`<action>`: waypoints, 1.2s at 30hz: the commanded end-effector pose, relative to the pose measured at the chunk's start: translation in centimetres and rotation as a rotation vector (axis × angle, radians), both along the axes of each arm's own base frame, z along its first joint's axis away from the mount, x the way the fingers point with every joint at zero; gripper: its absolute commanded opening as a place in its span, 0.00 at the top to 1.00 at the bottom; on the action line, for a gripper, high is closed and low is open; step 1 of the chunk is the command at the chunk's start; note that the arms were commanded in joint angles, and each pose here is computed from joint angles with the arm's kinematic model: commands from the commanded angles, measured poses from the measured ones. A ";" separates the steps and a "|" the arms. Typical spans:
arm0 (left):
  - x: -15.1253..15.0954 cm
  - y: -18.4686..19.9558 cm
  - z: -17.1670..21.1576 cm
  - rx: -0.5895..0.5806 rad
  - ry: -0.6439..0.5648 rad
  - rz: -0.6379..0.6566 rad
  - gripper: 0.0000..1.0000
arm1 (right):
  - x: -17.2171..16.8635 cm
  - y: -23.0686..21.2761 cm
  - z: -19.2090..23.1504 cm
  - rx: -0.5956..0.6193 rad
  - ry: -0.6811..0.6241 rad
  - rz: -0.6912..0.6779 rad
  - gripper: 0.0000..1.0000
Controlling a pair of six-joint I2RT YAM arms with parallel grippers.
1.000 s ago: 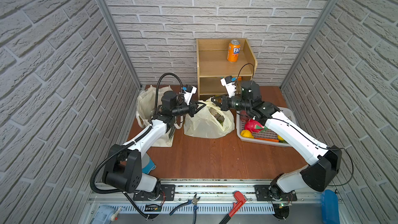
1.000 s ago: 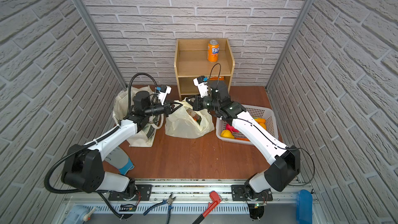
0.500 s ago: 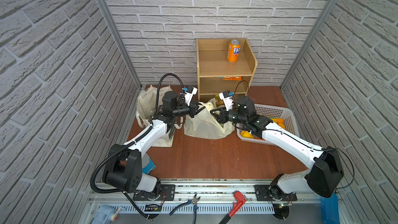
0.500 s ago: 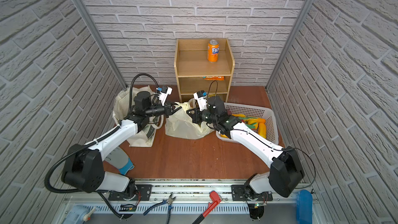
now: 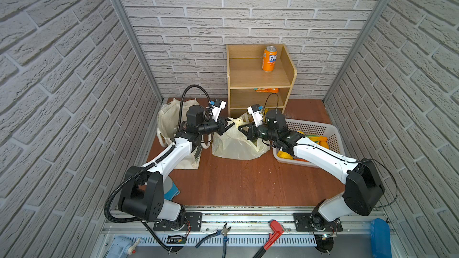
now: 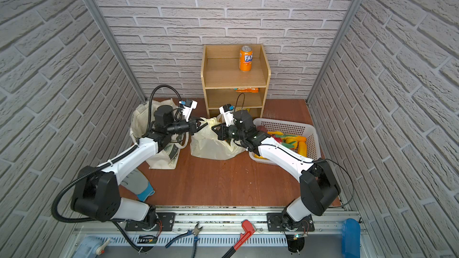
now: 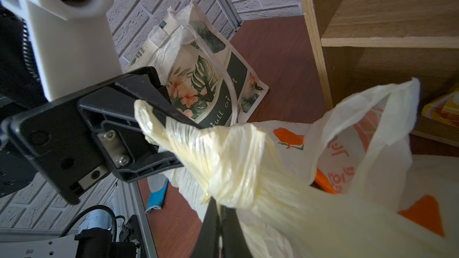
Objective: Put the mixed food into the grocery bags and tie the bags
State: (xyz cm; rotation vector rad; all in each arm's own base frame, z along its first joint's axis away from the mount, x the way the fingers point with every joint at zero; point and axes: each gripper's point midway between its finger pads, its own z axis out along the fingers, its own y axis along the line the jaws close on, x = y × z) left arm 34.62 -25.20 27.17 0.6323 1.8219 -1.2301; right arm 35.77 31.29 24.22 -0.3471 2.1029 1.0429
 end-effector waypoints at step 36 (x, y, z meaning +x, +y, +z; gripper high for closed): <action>-2.4 -1.3 -0.6 0.138 -0.030 -0.119 0.34 | -2.4 -1.3 0.3 -0.068 -0.024 0.044 0.95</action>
